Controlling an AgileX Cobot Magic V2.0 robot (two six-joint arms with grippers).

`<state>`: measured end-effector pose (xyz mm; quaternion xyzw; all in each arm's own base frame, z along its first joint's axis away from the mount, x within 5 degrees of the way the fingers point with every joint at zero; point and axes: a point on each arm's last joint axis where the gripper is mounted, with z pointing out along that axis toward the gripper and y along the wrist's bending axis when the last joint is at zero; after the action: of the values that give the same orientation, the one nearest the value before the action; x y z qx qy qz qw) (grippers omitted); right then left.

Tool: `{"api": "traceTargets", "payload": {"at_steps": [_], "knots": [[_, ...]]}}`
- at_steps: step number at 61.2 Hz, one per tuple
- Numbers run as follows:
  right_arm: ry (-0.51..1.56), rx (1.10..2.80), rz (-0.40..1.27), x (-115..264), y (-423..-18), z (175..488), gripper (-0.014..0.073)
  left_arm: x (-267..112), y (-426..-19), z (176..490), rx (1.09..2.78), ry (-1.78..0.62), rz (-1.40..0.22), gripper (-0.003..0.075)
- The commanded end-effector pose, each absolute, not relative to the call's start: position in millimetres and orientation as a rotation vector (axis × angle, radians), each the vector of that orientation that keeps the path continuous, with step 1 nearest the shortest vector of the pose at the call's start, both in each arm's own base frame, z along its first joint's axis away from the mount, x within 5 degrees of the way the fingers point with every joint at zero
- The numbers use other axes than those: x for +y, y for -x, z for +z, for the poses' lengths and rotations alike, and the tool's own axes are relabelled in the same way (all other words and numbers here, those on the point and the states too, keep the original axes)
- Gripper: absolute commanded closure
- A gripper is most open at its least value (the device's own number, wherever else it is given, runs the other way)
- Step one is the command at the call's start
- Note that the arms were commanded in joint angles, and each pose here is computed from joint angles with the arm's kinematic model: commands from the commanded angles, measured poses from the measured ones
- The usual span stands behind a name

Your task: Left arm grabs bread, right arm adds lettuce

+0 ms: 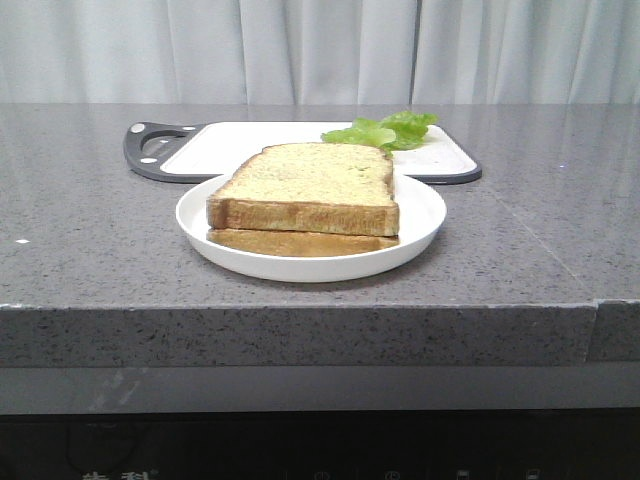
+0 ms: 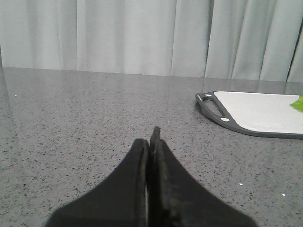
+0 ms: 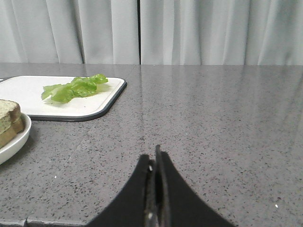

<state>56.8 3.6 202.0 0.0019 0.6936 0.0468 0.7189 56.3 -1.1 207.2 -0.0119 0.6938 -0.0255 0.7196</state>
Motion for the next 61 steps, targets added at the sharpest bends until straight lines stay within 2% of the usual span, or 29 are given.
{"api": "traceTargets", "payload": {"at_steps": [1, 51, 61], "knots": [[0.0, 1.424, 0.099, 3, -54, 212, 0.0662, -1, -54, 214, 1.438, 0.035, -0.064, 0.0741], [-0.001, 1.396, 0.1, 3, -54, 214, 0.0662, -1, -54, 215, 1.43, 0.03, -0.06, 0.0741], [-0.006, 1.38, 0.106, 3, -52, 221, 0.0662, -1, -52, 225, 1.389, 0.028, -0.058, 0.0741]]}}
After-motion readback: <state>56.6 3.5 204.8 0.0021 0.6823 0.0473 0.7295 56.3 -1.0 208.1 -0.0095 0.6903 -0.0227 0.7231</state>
